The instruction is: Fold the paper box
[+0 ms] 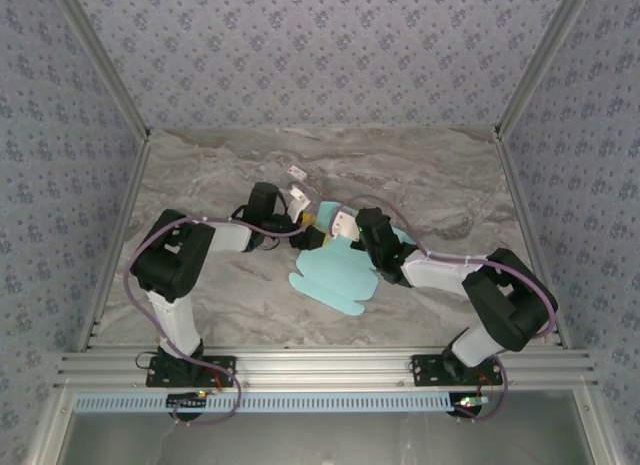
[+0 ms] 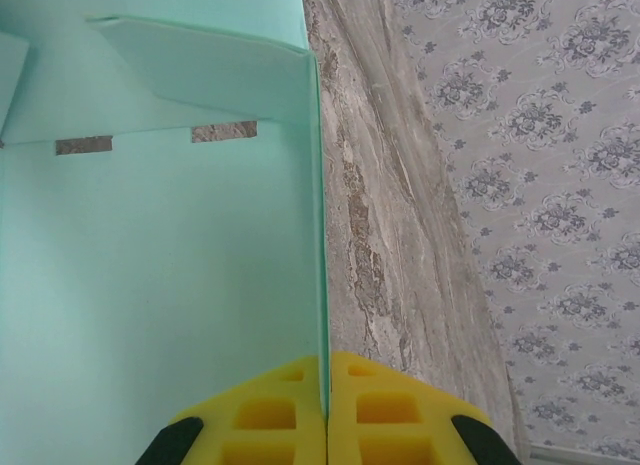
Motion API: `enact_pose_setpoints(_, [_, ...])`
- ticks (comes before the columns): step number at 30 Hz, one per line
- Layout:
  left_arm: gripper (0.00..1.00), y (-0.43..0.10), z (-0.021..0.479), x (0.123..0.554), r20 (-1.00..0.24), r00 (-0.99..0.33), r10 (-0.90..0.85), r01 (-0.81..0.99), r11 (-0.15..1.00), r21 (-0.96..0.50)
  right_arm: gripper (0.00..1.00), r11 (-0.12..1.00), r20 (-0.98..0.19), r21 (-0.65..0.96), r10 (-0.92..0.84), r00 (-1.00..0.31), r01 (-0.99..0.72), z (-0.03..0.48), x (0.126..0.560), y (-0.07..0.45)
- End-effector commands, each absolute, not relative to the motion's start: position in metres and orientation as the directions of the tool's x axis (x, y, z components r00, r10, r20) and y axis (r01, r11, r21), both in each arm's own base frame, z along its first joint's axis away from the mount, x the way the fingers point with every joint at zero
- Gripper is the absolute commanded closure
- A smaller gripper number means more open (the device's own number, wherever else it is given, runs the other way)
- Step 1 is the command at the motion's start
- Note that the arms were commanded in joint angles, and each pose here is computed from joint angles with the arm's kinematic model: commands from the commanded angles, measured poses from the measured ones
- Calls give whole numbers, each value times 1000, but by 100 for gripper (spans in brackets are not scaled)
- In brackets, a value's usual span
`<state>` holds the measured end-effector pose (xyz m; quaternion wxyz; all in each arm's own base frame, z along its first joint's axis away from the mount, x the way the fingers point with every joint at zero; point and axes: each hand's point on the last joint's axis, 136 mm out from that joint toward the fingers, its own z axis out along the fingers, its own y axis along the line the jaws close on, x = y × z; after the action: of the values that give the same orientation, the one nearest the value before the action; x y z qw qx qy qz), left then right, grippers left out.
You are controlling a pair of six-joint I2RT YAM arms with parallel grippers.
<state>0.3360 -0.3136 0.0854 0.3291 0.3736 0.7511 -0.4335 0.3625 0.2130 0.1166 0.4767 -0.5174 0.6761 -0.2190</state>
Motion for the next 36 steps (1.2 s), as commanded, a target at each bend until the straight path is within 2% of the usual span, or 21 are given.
enact_pose_setpoints(1, [24,-308,110,335,-839,-465,282,868,332,-369,100,398,-455,-772,-891,-7,-496,126,363,219])
enact_pose_setpoints(11, [24,-264,130,349,-847,-476,236,825,453,-338,100,399,-459,-773,-889,0,-493,129,363,220])
enact_pose_setpoints(15, [29,-245,128,370,-843,-508,175,770,532,-353,100,398,-460,-773,-888,4,-494,130,363,221])
enact_pose_setpoints(19, [36,-242,105,387,-802,-557,214,725,596,-344,100,398,-460,-775,-888,7,-491,132,363,222])
enact_pose_setpoints(26, [36,-278,92,378,-795,-538,280,789,500,-357,100,396,-459,-776,-888,9,-490,133,363,223])
enact_pose_setpoints(31, [36,-305,97,359,-806,-517,289,834,382,-398,100,393,-454,-778,-891,6,-490,133,363,223])
enact_pose_setpoints(36, [35,-317,93,350,-800,-518,302,842,344,-415,100,392,-453,-779,-892,6,-489,134,363,223])
